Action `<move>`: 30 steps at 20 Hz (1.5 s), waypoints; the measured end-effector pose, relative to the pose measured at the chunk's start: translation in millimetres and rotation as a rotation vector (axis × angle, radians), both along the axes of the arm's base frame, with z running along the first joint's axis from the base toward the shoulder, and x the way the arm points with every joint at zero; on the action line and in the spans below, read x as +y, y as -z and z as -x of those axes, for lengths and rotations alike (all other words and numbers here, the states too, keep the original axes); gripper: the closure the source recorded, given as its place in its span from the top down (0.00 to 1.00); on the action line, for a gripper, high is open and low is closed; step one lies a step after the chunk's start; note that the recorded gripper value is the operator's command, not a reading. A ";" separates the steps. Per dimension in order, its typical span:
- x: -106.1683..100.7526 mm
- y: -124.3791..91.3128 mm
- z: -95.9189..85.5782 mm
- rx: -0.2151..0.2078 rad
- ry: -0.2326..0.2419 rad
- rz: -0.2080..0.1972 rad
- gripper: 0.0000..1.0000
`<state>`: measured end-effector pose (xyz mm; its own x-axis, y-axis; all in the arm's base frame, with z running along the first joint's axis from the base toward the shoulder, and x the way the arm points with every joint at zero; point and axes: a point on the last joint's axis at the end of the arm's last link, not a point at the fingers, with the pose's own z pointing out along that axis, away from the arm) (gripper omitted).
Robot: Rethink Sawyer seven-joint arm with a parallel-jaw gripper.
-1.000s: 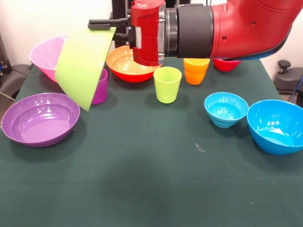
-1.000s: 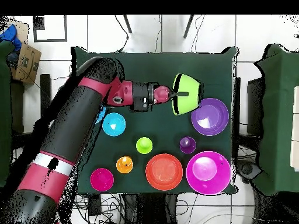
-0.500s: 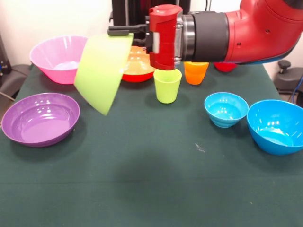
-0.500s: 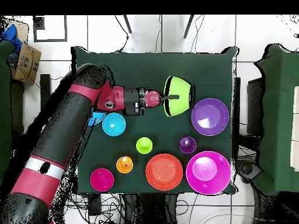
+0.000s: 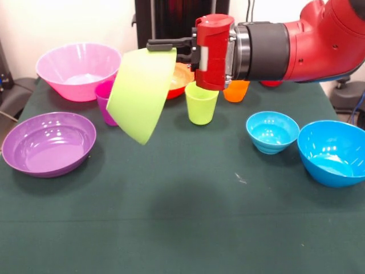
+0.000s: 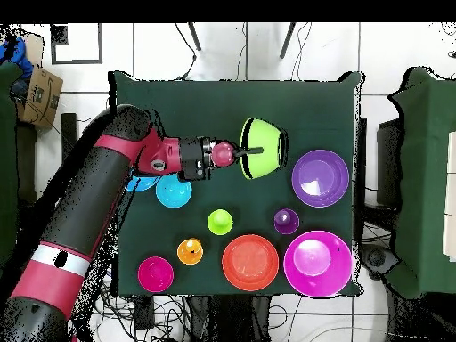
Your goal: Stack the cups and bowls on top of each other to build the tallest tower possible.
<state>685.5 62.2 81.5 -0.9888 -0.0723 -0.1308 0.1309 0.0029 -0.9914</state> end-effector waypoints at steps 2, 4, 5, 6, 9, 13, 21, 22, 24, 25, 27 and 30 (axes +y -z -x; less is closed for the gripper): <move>1.1 2.6 1.4 0.001 -0.002 0.005 0.00; 1.4 7.9 4.5 0.000 0.000 0.013 0.00; 0.9 9.6 5.4 0.001 0.001 0.017 0.00; 0.3 11.2 6.3 0.001 0.002 0.021 0.00; -1.1 15.5 8.8 0.005 0.005 0.030 0.00; -3.6 20.5 11.8 0.016 0.007 0.049 0.00; -10.8 41.6 22.2 0.055 0.003 0.094 1.00; -11.0 42.4 22.6 0.057 0.003 0.096 1.00; -11.5 44.0 23.4 0.060 0.003 0.098 1.00; -11.9 45.7 24.1 0.063 0.002 0.100 1.00; -12.2 47.2 24.8 0.065 0.002 0.101 1.00; -12.2 47.2 24.8 0.065 0.002 0.101 1.00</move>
